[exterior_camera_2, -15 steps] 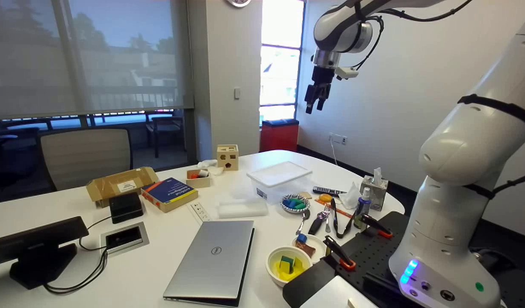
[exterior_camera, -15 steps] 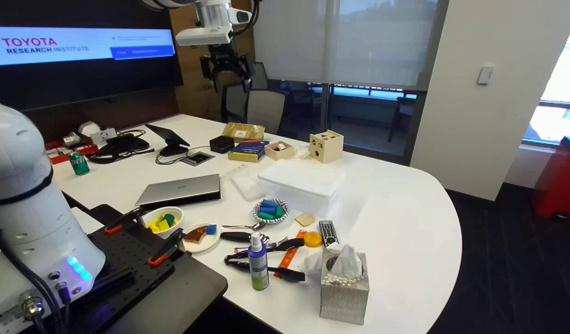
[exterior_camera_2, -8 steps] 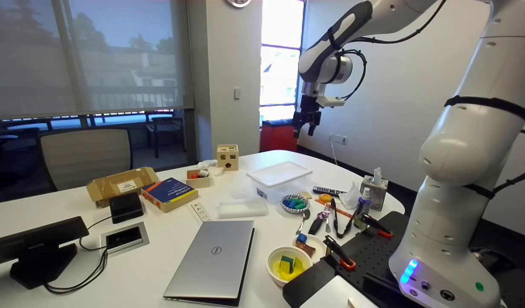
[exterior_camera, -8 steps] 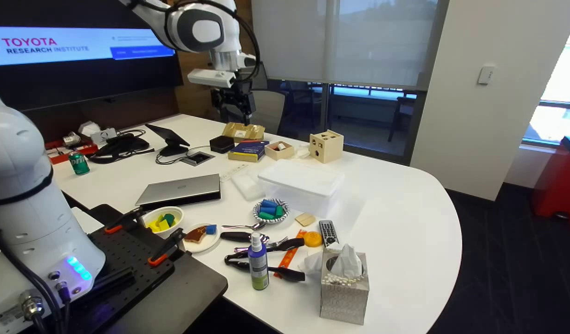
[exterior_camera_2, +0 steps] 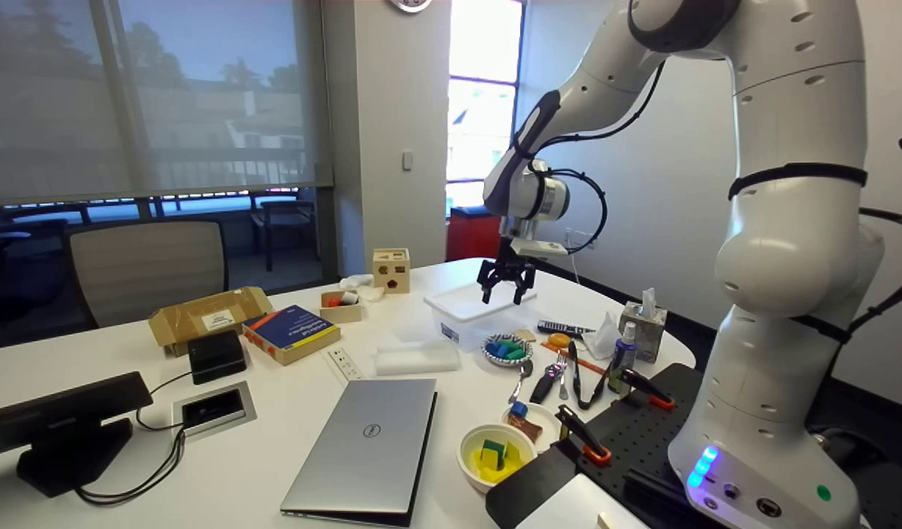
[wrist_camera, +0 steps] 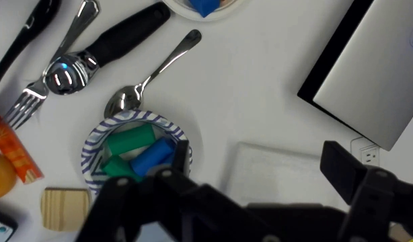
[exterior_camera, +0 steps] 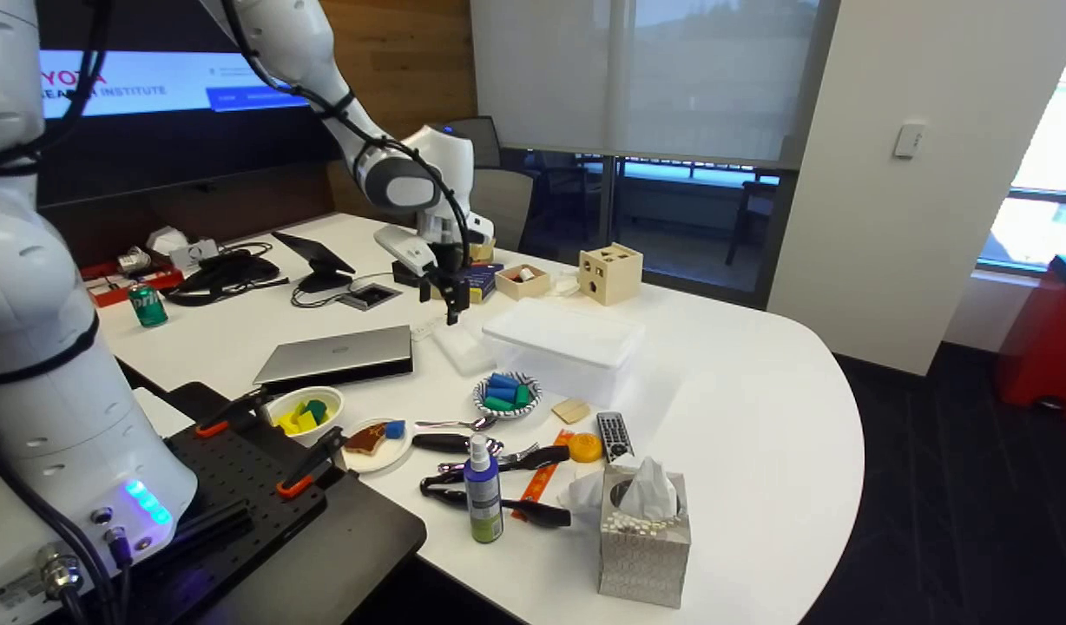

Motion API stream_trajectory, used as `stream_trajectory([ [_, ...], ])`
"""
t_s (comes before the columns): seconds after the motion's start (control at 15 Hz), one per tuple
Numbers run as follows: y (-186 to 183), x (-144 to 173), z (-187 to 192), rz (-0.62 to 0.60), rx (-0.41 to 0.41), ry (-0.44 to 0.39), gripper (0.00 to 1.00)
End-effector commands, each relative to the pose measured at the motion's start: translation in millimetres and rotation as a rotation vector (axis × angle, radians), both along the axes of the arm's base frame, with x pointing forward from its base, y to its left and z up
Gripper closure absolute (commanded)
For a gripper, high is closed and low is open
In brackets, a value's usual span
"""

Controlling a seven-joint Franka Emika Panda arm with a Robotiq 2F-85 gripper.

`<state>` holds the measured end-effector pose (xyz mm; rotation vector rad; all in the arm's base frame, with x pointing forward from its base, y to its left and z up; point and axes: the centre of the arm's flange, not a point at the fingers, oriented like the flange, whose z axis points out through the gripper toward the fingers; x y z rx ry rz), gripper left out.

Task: Use the silver spoon to push the blue block off the white plate

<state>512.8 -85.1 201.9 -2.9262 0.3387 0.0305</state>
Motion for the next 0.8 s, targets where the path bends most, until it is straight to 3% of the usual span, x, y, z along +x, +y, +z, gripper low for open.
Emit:
stream_trajectory([
  [0.0, -10, 17, -51, -0.166, -0.003, 0.036, 0.00],
  [0.47, -24, 17, -128, -0.367, 0.022, 0.146, 0.00],
  [0.73, -19, 0, -162, -0.490, 0.010, 0.227, 0.00],
])
